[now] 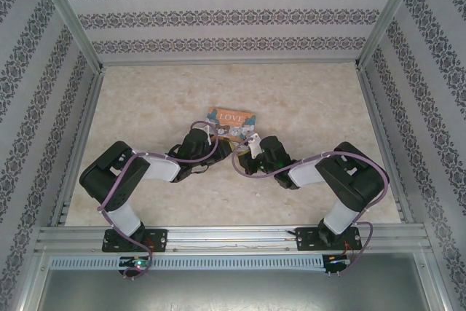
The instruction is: Unlock a padlock with a key
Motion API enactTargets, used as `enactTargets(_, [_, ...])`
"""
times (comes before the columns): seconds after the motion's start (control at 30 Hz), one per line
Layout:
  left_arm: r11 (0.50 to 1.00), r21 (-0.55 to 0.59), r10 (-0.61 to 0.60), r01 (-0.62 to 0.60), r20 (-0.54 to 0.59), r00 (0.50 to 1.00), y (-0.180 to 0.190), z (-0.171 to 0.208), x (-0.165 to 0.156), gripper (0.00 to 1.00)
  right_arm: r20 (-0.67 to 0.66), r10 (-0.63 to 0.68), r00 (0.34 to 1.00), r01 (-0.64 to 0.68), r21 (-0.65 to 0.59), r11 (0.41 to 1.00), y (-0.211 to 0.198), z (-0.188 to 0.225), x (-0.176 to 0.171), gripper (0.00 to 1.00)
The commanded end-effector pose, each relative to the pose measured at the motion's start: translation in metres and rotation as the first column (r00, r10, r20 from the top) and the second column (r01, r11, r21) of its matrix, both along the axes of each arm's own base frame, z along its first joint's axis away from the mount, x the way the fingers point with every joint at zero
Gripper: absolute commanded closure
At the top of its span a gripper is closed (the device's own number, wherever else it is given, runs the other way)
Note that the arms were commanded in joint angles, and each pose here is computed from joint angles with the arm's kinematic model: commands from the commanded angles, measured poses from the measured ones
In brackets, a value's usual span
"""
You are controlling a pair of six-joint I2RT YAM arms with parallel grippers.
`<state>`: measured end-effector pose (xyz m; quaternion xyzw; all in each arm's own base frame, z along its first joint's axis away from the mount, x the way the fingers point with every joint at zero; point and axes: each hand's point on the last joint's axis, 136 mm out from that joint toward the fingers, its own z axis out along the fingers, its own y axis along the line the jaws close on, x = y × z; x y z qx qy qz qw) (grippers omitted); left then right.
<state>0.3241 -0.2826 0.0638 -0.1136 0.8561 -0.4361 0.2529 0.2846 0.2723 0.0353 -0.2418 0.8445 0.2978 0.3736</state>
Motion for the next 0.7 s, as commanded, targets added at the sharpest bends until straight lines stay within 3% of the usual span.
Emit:
enactTargets(0.0, [0.999, -0.047, -0.018, 0.021, 0.05, 0.999, -0.013, 0.018, 0.006, 0.83, 0.026, -0.023, 0.999, 0.023, 0.019, 1.0, 0.001, 0.007, 0.01, 1.0])
enactTargets(0.67, [0.999, -0.044, -0.014, 0.016, 0.045, 0.999, -0.011, 0.015, 0.003, 0.83, 0.051, 0.019, 0.999, -0.024, 0.107, 0.994, 0.007, 0.028, 0.004, 1.0])
